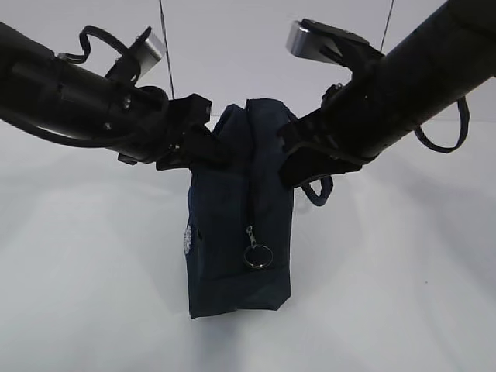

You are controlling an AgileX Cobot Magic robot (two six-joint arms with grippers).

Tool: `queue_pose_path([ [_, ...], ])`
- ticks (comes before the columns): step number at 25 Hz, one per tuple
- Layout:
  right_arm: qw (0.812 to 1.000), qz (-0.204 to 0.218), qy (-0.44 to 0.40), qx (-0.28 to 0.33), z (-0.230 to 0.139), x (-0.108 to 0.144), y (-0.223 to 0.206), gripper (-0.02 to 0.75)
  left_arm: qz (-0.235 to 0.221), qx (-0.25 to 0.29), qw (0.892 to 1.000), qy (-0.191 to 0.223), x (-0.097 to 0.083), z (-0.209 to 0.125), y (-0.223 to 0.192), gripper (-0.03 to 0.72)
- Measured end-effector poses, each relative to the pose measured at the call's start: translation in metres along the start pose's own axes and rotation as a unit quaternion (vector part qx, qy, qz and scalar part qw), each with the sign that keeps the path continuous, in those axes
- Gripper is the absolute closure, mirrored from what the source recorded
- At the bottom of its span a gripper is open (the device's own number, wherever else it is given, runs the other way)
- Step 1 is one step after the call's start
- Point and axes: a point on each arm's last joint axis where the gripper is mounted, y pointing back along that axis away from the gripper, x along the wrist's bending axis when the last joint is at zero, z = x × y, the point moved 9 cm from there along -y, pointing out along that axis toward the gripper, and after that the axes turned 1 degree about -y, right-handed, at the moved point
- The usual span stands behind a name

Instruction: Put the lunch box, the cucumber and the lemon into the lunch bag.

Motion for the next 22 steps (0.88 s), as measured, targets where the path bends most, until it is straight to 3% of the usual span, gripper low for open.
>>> queue_pose_path([
  [22, 1.0, 0.006, 0.0, 0.02, -0.0077, 0.003, 0.0017, 0.717, -0.003, -0.008, 0.999, -0.054, -0.0019, 0.0025, -0.0006, 0.666],
])
